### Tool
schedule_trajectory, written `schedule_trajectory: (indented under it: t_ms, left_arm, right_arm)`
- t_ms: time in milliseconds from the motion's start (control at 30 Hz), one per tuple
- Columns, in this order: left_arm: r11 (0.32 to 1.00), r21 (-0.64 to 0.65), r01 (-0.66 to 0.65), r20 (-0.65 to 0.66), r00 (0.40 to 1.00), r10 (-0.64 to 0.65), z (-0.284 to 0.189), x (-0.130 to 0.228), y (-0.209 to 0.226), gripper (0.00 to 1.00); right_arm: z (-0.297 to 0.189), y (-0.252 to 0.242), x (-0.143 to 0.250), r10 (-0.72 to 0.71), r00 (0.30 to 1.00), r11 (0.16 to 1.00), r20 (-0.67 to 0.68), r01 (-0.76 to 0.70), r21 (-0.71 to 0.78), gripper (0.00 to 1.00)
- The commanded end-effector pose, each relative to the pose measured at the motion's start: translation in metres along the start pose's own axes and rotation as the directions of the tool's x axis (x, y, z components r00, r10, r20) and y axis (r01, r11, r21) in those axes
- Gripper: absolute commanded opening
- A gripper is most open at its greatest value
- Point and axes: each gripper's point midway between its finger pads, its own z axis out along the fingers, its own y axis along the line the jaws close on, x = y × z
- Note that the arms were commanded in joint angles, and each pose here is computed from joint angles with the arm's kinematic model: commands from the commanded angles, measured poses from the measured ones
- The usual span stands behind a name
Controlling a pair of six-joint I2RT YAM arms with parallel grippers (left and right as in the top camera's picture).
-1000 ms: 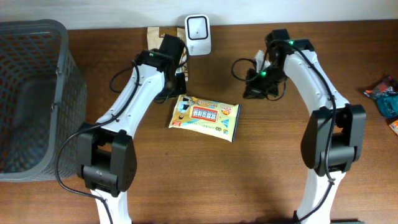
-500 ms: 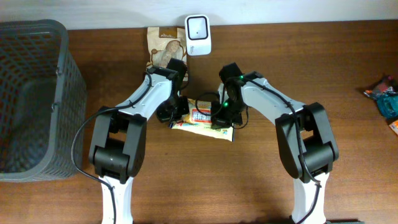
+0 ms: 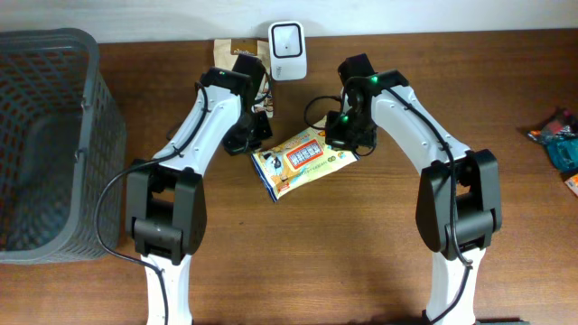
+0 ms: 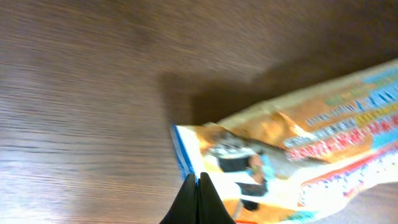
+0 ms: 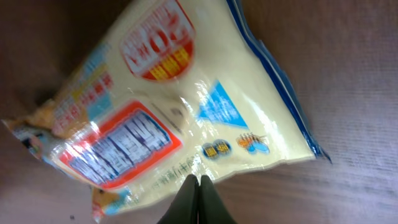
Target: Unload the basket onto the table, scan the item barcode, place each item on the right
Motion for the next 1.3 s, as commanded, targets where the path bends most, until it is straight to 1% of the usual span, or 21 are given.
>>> schedule_trajectory:
  t_ms: [0,67,133,200,233,333,400,533,600,667,733,767,867,933,967,1033,1067,1100,1167,1267]
  left_arm:
    - [0.987,0.147,-0.069,-0.064,0.995,0.079,0.007,0.023,-0.037,0.0]
    - [0.979,0.183,-0.095,-0.056,0.993,0.107,0.025,0.031,-0.052,0.0]
    - [0.978,0.191,-0.079,-0.05,0.995,0.09,0.046,0.039,-0.058,0.0]
    - [0.975,0.208,-0.078,-0.017,0.996,0.083,0.06,0.035,-0.059,0.0]
    - [0.977,0.198,-0.075,0.028,0.997,0.071,0.067,0.024,-0.052,0.0]
    - [0.992,0.114,-0.052,0.131,0.991,0.036,0.068,-0.006,-0.025,0.0]
    - [0.987,0.104,-0.119,0.208,0.973,0.095,0.063,-0.031,-0.015,0.0]
    - [0.97,0.111,-0.218,0.303,0.936,0.176,0.043,-0.061,-0.018,0.0]
    - [0.962,0.14,-0.232,0.31,0.934,0.18,0.022,-0.067,-0.03,0.0]
    - [0.935,0.243,-0.258,0.269,0.944,0.19,-0.012,-0.06,-0.053,0.0]
    - [0.896,0.358,-0.264,0.177,0.961,0.213,-0.047,-0.036,-0.074,0.0]
    - [0.893,0.372,-0.252,0.124,0.967,0.221,-0.052,-0.023,-0.075,0.0]
    - [0.921,0.321,-0.223,-0.023,0.97,0.243,-0.036,0.016,-0.068,0.0]
    - [0.929,0.291,-0.228,-0.118,0.955,0.271,-0.008,0.051,-0.072,0.0]
    - [0.935,0.282,-0.215,-0.148,0.953,0.264,0.01,0.065,-0.075,0.0]
    - [0.93,0.286,-0.233,-0.147,0.948,0.283,0.041,0.083,-0.085,0.0]
    - [0.922,0.289,-0.257,-0.121,0.946,0.302,0.054,0.086,-0.088,0.0]
    - [0.931,0.264,-0.251,-0.097,0.954,0.285,0.066,0.083,-0.084,0.0]
    - [0.964,0.153,-0.218,-0.049,0.972,0.228,0.076,0.068,-0.063,0.0]
    - [0.981,0.01,-0.194,0.048,0.98,0.193,0.077,0.037,-0.033,0.0]
  right_arm:
    - [-0.004,0.008,-0.018,-0.036,0.997,0.999,0.072,0.037,-0.013,0.04]
    - [-0.002,0.011,-0.021,-0.036,0.996,0.999,0.087,0.038,-0.024,0.04]
    - [0.001,0.01,-0.021,-0.033,0.996,0.999,0.08,0.035,-0.021,0.04]
    - [0.01,0.006,-0.019,0.004,0.998,1.0,0.062,-0.003,-0.015,0.04]
    - [0.018,0.002,-0.018,0.017,0.998,1.0,0.052,-0.017,-0.004,0.04]
    - [0.034,-0.005,-0.016,0.025,0.999,1.0,0.027,-0.025,0.012,0.04]
    - [0.043,-0.008,-0.014,0.025,0.999,1.0,0.025,-0.026,0.015,0.04]
    - [0.043,-0.019,-0.005,0.058,0.998,0.996,0.001,-0.058,0.063,0.04]
    - [0.036,-0.016,-0.003,0.065,0.998,0.996,0.002,-0.065,0.053,0.04]
    - [0.022,-0.011,-0.008,0.058,0.998,0.998,0.035,-0.059,0.037,0.04]
    - [0.002,-0.011,-0.025,0.069,0.993,0.997,0.092,-0.071,0.013,0.04]
    - [-0.006,-0.018,-0.035,0.088,0.989,0.996,0.117,-0.089,0.004,0.04]
    - [-0.015,-0.047,-0.049,0.152,0.978,0.988,0.146,-0.154,-0.002,0.04]
    - [-0.022,-0.069,-0.055,0.209,0.967,0.978,0.144,-0.208,-0.017,0.04]
    - [-0.025,-0.08,-0.054,0.236,0.963,0.972,0.131,-0.235,-0.023,0.04]
    - [-0.028,-0.091,-0.052,0.241,0.963,0.97,0.121,-0.242,-0.012,0.04]
    - [-0.028,-0.093,-0.051,0.221,0.968,0.975,0.119,-0.221,-0.008,0.04]
    - [-0.028,-0.093,-0.051,0.201,0.973,0.979,0.116,-0.202,-0.004,0.04]
    - [-0.027,-0.093,-0.046,0.201,0.975,0.979,0.099,-0.203,0.003,0.04]
    - [-0.027,-0.094,-0.045,0.203,0.975,0.979,0.095,-0.204,0.004,0.04]
